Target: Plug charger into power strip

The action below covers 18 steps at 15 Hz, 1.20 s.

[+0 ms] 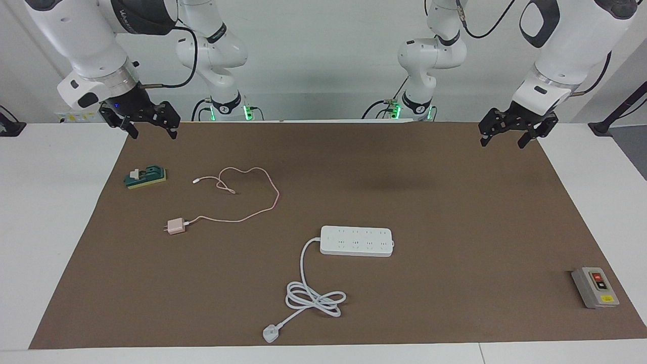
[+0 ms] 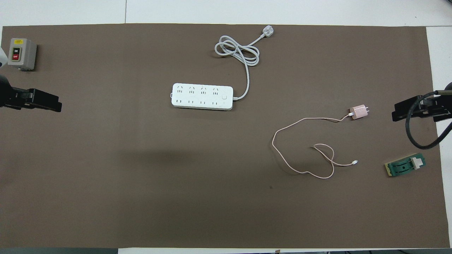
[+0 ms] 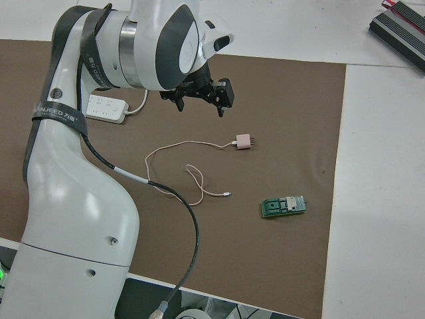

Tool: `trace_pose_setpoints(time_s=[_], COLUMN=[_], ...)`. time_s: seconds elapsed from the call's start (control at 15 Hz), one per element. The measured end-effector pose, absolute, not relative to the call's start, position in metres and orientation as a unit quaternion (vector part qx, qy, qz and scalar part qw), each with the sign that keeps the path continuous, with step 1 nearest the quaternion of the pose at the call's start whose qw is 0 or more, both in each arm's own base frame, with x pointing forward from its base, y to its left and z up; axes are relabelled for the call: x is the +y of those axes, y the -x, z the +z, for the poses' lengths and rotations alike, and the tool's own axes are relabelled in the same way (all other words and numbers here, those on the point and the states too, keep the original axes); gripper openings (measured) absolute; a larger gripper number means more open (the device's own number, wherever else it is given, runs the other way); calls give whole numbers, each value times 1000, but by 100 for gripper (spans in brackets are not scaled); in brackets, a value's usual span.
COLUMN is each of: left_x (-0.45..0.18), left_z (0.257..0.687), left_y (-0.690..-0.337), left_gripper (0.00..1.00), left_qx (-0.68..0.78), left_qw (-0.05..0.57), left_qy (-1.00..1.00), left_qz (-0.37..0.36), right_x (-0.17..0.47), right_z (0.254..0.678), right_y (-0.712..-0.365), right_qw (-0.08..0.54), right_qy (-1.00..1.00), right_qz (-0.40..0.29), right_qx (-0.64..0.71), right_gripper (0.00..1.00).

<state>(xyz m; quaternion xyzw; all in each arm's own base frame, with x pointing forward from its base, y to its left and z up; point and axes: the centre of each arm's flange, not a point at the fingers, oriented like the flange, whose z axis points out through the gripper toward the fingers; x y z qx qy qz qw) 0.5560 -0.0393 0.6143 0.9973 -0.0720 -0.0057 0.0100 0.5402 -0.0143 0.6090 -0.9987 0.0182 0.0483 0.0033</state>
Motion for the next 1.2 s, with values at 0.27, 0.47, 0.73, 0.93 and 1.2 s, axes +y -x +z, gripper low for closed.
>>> trace_pose_setpoints(time_s=[0.27,0.47,0.73,0.93,1.2], left_x=[-40,-46,-52,-55,-59], left_z=[614,614,618,619,622], left_y=[-556,-555,-555,-555,-555], left_gripper=[100,100,100,100,100], left_qx=[-72,-77,-78,-69,-59], left_qw=[10,16,35,92,161], left_qy=[-997,-997,-996,-993,-985], left_qz=[-6,-6,-2,-2,-4], right_x=[-20,-33,-44,-43,-31], right_z=[607,607,602,593,565], right_y=[-541,-541,-539,-541,-543], right_qw=[3,4,4,29,88], right_qy=[999,998,996,982,925], right_qz=[44,42,47,48,101], right_qx=[23,35,69,181,357], right_gripper=[100,100,100,100,100])
